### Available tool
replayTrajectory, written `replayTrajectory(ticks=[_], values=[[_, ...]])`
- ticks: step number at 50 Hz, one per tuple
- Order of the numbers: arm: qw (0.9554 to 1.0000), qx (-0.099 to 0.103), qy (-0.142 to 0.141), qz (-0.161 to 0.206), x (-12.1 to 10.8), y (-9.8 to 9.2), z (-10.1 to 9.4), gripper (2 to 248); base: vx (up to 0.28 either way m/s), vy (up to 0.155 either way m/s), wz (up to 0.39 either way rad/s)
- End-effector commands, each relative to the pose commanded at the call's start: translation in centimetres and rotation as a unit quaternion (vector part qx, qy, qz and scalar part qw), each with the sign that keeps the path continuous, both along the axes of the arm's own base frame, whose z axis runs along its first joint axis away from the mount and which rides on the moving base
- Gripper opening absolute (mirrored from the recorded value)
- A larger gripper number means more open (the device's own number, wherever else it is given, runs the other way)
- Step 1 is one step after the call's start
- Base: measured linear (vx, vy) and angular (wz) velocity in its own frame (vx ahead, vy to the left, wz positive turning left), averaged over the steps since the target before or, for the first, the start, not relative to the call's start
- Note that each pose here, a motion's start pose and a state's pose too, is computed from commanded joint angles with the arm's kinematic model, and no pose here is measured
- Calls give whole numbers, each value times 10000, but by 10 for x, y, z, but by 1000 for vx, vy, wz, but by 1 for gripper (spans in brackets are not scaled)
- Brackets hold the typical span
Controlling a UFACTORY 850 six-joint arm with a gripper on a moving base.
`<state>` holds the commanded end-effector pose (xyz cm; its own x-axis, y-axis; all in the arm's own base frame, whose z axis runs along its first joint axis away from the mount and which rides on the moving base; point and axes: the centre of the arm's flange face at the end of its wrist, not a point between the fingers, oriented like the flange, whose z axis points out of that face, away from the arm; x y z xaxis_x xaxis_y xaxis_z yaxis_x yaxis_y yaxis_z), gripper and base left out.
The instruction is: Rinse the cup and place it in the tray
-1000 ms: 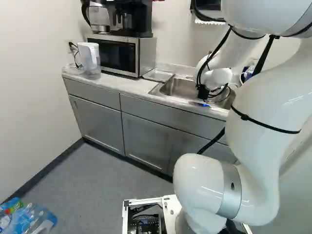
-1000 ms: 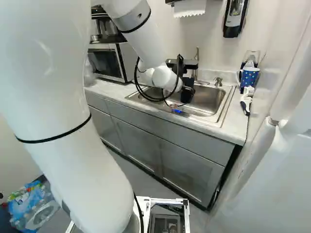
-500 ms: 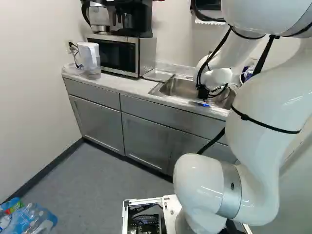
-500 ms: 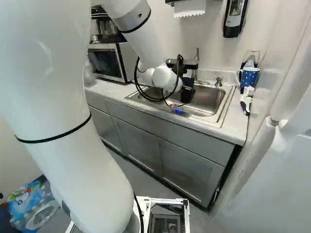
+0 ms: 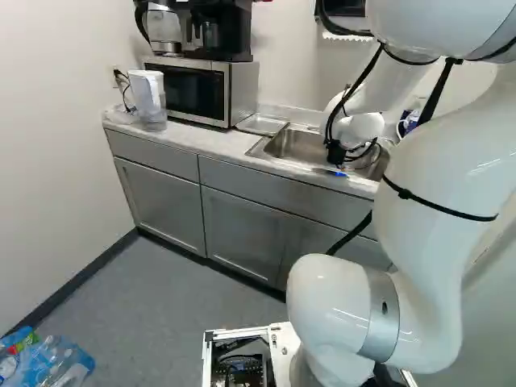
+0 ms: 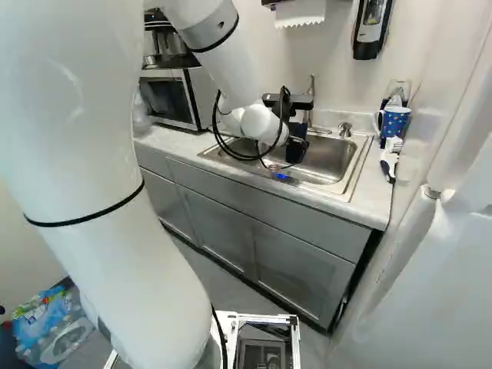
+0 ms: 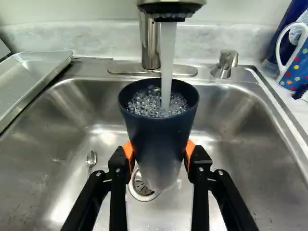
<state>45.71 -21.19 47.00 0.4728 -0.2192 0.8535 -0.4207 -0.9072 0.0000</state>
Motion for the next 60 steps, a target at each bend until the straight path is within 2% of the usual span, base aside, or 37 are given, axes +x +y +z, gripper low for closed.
replayTrajectory(ticks=[10,28,60], values=[[10000,1,1,35,0,4,0,121,0,0,0],[9996,3,7,290,3,30,0,121,0,0,0],[9966,-116,-309,761,44,67,31,121,0,0,0]])
